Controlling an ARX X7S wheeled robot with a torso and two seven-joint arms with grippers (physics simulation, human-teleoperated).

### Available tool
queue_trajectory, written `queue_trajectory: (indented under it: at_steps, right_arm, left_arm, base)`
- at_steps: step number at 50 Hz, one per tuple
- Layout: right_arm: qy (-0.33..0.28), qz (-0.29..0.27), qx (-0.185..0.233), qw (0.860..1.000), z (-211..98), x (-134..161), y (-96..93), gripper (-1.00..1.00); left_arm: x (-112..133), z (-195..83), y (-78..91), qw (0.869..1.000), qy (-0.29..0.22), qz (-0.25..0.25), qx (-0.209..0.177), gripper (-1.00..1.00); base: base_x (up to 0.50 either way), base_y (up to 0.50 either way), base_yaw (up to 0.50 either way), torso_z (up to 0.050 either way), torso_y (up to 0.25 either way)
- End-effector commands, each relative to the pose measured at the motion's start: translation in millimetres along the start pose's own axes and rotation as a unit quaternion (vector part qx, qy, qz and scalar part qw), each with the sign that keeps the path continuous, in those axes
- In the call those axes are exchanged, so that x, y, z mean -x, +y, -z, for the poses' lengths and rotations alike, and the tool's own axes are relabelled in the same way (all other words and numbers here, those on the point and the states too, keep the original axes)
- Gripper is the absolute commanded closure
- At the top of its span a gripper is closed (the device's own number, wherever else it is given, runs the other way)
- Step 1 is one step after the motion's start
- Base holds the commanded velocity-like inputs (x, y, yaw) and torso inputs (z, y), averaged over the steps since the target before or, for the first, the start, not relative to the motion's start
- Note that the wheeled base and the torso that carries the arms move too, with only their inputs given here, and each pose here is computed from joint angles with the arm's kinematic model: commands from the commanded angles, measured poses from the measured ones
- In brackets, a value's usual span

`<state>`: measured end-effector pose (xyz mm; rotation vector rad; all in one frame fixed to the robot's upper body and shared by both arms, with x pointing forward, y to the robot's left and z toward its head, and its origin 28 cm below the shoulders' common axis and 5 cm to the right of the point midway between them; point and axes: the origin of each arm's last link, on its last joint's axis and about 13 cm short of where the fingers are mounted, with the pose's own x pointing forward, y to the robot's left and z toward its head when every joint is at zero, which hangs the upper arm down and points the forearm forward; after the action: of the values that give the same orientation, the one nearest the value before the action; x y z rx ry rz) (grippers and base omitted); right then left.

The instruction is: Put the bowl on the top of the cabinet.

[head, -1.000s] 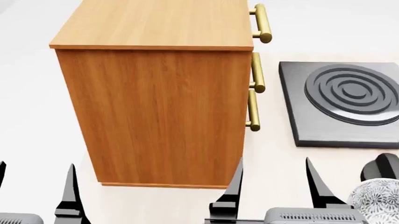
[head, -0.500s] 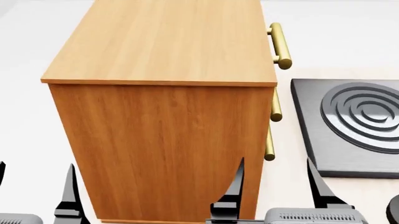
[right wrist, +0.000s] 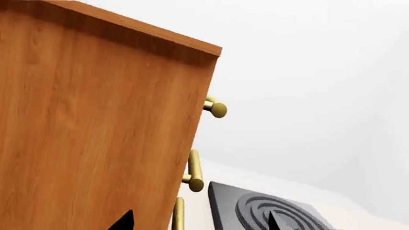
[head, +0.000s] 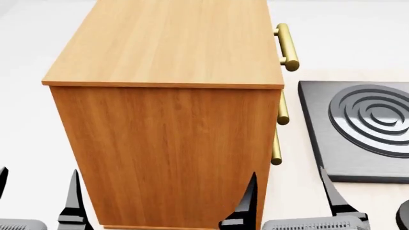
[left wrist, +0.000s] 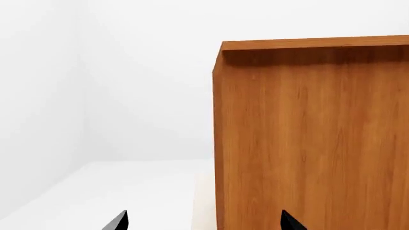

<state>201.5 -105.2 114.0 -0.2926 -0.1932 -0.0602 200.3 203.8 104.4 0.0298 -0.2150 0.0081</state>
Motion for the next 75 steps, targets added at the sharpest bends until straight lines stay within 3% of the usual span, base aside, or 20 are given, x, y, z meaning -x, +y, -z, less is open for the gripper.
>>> queue_trajectory:
  at_steps: [1,5,7,11,27,44,75]
  right_arm:
    - [0.002,0.005,0.083,0.997,-22.3,9.8,-28.4,-1.0]
    - [0.066,0.029,0.046,0.996,-31.8,18.4,-45.5,-1.0]
    - [0.105,-0.018,0.048,0.993,-34.4,30.7,-50.8,-1.0]
    - [0.136,-0.038,0.046,0.989,-35.1,39.5,-59.7,-1.0]
    - [0.209,0.025,0.138,0.968,-29.4,71.3,-92.8,-1.0]
    - [0.222,0.029,0.134,0.965,-20.8,84.2,-95.9,-1.0]
    - [0.262,0.026,0.123,0.957,12.4,78.2,-94.2,-1.0]
  left_arm:
    - [-1.9,2.4,1.0,1.0,0.004,0.0,0.003,-1.0]
    - [-2.3,3.2,0.8,1.0,0.005,0.0,0.002,-1.0]
    - [-2.6,3.8,1.4,1.0,0.005,-0.001,0.003,-1.0]
    - [-3.6,5.5,-0.6,1.0,0.007,0.001,0.003,-1.0]
    - [-3.5,0.1,-1.3,1.0,0.003,-0.001,-0.001,-1.0]
    - [-2.7,-2.5,-2.7,1.0,0.0,-0.001,-0.003,-1.0]
    - [-2.4,-1.2,-3.9,1.0,0.001,-0.001,-0.005,-1.0]
  base:
    - [0.0,0.0,0.0,0.0,0.0]
    - [0.0,0.0,0.0,0.0,0.0]
    - [0.0,0.0,0.0,0.0,0.0]
    - [0.0,0.0,0.0,0.0,0.0]
    - [0.0,0.0,0.0,0.0,0.0]
    - [0.0,0.0,0.0,0.0,0.0]
    - [0.0,0.0,0.0,0.0,0.0]
